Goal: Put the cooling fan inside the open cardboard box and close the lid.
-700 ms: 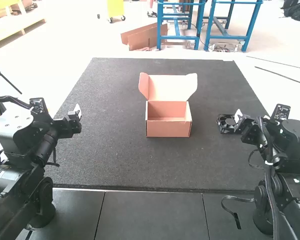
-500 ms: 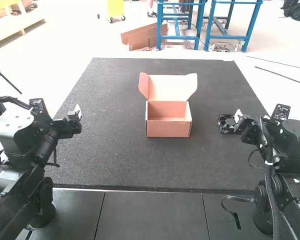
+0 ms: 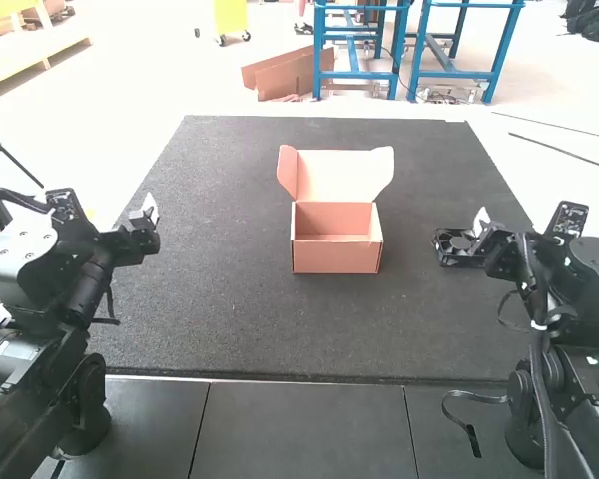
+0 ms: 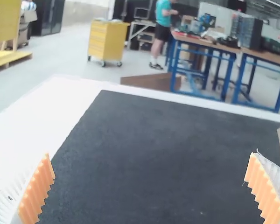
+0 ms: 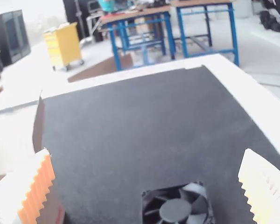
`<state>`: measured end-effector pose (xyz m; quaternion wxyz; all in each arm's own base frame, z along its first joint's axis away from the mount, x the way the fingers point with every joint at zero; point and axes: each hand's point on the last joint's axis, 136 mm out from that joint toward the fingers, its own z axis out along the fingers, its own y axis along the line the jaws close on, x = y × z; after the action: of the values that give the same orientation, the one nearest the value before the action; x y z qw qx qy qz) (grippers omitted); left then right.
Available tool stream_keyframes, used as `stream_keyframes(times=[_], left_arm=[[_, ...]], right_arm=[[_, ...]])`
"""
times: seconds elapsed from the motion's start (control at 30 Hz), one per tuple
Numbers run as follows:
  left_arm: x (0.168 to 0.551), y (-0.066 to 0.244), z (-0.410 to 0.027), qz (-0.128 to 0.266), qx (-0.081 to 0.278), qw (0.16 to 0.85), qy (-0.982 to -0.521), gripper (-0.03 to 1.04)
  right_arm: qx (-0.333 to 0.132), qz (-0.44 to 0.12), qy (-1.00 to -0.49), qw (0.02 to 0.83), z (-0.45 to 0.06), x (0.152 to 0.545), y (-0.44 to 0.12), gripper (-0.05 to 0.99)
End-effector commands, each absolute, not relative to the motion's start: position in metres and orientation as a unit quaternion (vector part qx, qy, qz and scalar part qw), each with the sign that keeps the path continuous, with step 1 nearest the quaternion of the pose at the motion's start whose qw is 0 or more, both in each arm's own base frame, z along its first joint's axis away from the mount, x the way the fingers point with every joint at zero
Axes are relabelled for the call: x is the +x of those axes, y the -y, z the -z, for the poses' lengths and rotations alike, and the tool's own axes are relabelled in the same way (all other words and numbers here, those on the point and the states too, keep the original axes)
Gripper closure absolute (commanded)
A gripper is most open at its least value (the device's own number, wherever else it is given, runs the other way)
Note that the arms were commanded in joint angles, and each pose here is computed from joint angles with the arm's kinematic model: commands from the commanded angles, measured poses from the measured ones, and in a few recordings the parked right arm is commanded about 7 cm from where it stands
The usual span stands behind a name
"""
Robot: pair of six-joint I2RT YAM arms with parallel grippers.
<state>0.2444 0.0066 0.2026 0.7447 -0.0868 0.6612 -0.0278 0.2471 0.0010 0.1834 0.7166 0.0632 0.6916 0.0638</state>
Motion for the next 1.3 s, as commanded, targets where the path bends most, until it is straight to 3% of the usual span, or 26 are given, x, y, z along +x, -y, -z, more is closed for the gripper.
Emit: stream_keyframes(times=[0.0, 0.2, 0.57, 1.03, 1.27], left_arm=[[0.239, -0.007, -0.229, 0.023, -0.076, 0.782, -0.618, 0.04], [0.226, -0.007, -0.278, 0.009, -0.058, 0.810, -0.583, 0.04], [0.233, -0.008, -0.298, -0.001, -0.060, 0.791, -0.609, 0.04], [0.280, -0.010, -0.371, -0.017, -0.071, 0.769, -0.635, 0.04], [0.313, -0.024, -0.351, -0.049, -0.080, 0.691, -0.717, 0.04]], right_arm=[[0.072, -0.051, -0.645, 0.759, -0.213, 0.244, 0.006, 0.02], [0.069, -0.055, -0.620, 0.780, -0.248, 0.235, 0.005, 0.02], [0.070, -0.054, -0.624, 0.776, -0.287, 0.240, 0.005, 0.02], [0.109, -0.031, -0.693, 0.712, -0.326, 0.293, 0.016, 0.02], [0.173, 0.056, -0.769, 0.612, -0.310, 0.324, 0.050, 0.02]])
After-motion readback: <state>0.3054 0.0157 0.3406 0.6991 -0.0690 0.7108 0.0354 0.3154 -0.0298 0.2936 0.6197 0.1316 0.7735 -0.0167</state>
